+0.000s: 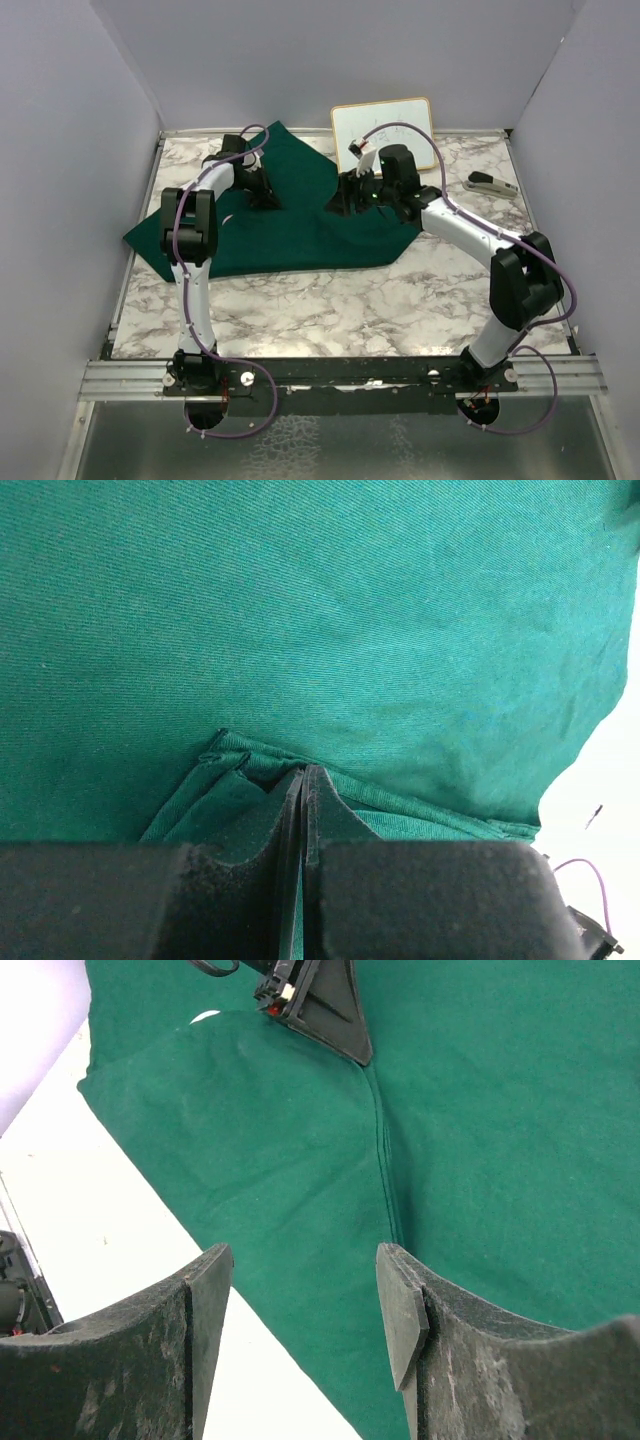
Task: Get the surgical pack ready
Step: Pack the surgical kit at the center of the board.
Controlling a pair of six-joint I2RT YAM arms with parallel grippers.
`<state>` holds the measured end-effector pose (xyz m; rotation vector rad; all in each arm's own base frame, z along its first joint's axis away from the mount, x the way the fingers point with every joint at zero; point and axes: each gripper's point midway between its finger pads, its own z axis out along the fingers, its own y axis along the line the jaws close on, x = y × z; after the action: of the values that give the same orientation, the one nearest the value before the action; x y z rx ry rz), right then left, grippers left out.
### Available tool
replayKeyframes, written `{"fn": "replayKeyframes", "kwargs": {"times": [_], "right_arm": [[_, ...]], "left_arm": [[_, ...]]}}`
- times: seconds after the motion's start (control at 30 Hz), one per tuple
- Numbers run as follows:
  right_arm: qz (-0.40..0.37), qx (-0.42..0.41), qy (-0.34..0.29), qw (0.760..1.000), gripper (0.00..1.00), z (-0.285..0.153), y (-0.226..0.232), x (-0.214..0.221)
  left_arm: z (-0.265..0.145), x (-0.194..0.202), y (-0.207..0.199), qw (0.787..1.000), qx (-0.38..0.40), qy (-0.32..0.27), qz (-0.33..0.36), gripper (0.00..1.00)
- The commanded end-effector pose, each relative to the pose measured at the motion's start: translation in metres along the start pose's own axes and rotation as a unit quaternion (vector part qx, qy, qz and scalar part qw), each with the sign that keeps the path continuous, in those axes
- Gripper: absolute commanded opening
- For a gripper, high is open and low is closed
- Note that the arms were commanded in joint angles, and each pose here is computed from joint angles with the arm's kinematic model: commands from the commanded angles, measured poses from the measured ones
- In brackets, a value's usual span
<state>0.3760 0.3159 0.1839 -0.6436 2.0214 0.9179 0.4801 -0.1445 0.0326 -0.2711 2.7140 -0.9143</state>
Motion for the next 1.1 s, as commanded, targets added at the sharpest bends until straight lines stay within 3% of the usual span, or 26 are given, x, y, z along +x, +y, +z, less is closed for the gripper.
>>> {"fn": "replayKeyframes", "kwargs": {"times": [0.0,0.2,0.33,0.43,0.57,0.67,0.8,0.9,1.07], "right_arm": [[0.018,-0.021,0.009,1.0,0.6,0.003,0.006,0.0],[0.036,-0.049,0.027,0.998,0.6,0.025,0.006,0.001],[0.062,-0.047,0.045,0.996,0.6,0.042,0.0,0.004],[0.057,0.017,0.053,0.997,0.6,0.04,-0.022,0.007],[0.037,0.019,0.047,0.998,0.6,0.036,-0.02,-0.003],[0.045,-0.005,0.058,0.997,0.6,0.051,-0.01,-0.006],[0.046,-0.023,0.063,0.997,0.6,0.072,0.011,-0.005],[0.062,-0.001,0.062,0.996,0.6,0.068,0.009,-0.004],[0.045,0.026,0.06,0.997,0.61,0.047,0.002,-0.001]], "left_arm": [[0.018,0.012,0.03,0.999,-0.043,0.021,-0.005,0.05],[0.024,0.029,0.049,0.998,-0.062,0.032,-0.008,0.05],[0.009,0.008,0.032,0.998,-0.056,0.008,0.018,0.1],[-0.019,-0.018,0.006,0.997,-0.05,-0.031,0.046,0.28],[-0.073,-0.055,-0.041,0.989,-0.039,-0.102,0.098,0.54],[-0.118,-0.069,-0.058,0.98,-0.047,-0.153,0.12,0.64],[-0.172,-0.055,-0.025,0.97,-0.101,-0.199,0.093,0.69],[-0.208,-0.03,0.0,0.963,-0.099,-0.245,0.054,0.72],[-0.229,0.014,0.05,0.952,-0.151,-0.265,0.016,0.74]]}}
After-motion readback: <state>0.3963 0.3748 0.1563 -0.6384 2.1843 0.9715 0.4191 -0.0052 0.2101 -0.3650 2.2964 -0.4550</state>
